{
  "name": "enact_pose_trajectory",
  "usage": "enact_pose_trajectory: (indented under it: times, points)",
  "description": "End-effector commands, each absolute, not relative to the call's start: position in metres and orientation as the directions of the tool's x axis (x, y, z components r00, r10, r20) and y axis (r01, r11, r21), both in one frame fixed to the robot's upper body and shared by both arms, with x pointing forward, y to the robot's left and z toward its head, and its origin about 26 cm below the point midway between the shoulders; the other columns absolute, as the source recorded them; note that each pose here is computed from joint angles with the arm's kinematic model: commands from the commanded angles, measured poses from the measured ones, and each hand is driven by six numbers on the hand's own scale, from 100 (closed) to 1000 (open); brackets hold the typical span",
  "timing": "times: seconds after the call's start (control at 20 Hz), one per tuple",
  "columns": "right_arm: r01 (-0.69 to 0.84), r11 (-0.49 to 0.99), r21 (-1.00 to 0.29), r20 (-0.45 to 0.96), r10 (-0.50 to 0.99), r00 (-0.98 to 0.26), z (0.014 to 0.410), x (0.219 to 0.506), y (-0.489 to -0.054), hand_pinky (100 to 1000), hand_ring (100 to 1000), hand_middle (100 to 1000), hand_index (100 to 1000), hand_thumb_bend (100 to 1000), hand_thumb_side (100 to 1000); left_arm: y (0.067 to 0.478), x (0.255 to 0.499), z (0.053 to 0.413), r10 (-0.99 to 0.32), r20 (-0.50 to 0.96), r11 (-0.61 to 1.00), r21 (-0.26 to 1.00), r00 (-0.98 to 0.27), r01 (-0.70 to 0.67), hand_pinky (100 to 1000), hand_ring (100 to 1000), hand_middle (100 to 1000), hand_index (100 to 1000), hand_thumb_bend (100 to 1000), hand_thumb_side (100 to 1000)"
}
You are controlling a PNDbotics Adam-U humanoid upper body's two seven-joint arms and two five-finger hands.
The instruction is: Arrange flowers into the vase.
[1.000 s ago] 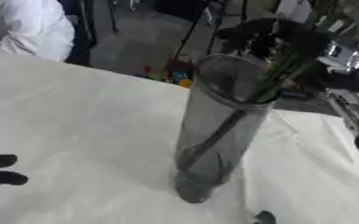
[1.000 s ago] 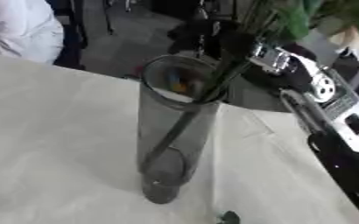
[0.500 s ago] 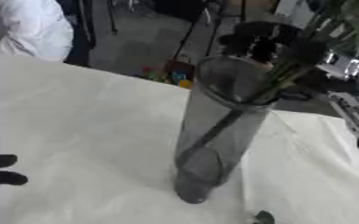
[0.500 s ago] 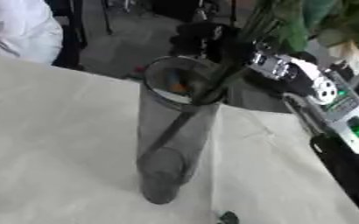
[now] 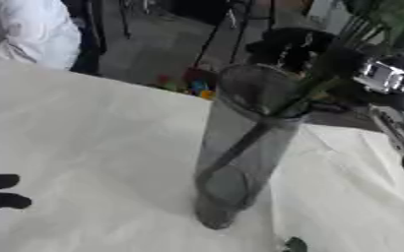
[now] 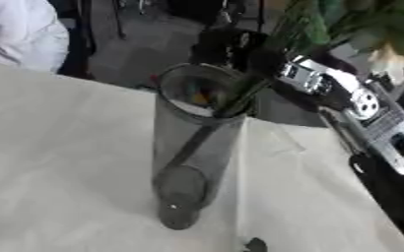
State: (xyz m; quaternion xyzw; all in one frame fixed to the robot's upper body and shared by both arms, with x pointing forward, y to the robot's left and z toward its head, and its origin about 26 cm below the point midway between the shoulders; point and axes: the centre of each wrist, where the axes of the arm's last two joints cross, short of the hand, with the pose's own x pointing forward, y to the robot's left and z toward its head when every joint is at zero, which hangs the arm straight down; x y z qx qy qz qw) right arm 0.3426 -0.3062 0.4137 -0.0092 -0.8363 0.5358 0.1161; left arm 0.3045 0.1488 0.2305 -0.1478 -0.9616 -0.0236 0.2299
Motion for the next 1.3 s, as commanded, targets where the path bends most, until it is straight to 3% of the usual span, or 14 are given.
enact_pose_trajectory:
  times: [0.05,0.45,1.3]
  points:
    - [-0.064,0.413,-0.909,0.145,0.168,-0.975,0.4272,0.3330,-0.3144,1000,1000,857,1000,100,1000,0.1493,0.3010,0.2349,0.277,0.433,0.953,-0.012,-0.858,0.302,546,658,719,942,321,1000]
    - [-0.074,0.430,-0.900,0.155,0.155,-0.976,0.4258,0.3328,-0.3161,1000,1000,943,1000,100,1000,0.1494,0.3011,0.2350,0.278,0.433,0.953,-0.011,-0.857,0.304,546,658,720,941,320,1000]
    - [-0.032,0.387,-0.921,0.118,0.202,-0.972,0.4259,0.3387,-0.3169,1000,1000,959,1000,100,1000,0.1486,0.3008,0.2345,0.284,0.437,0.950,-0.009,-0.854,0.311,544,657,720,938,323,1000]
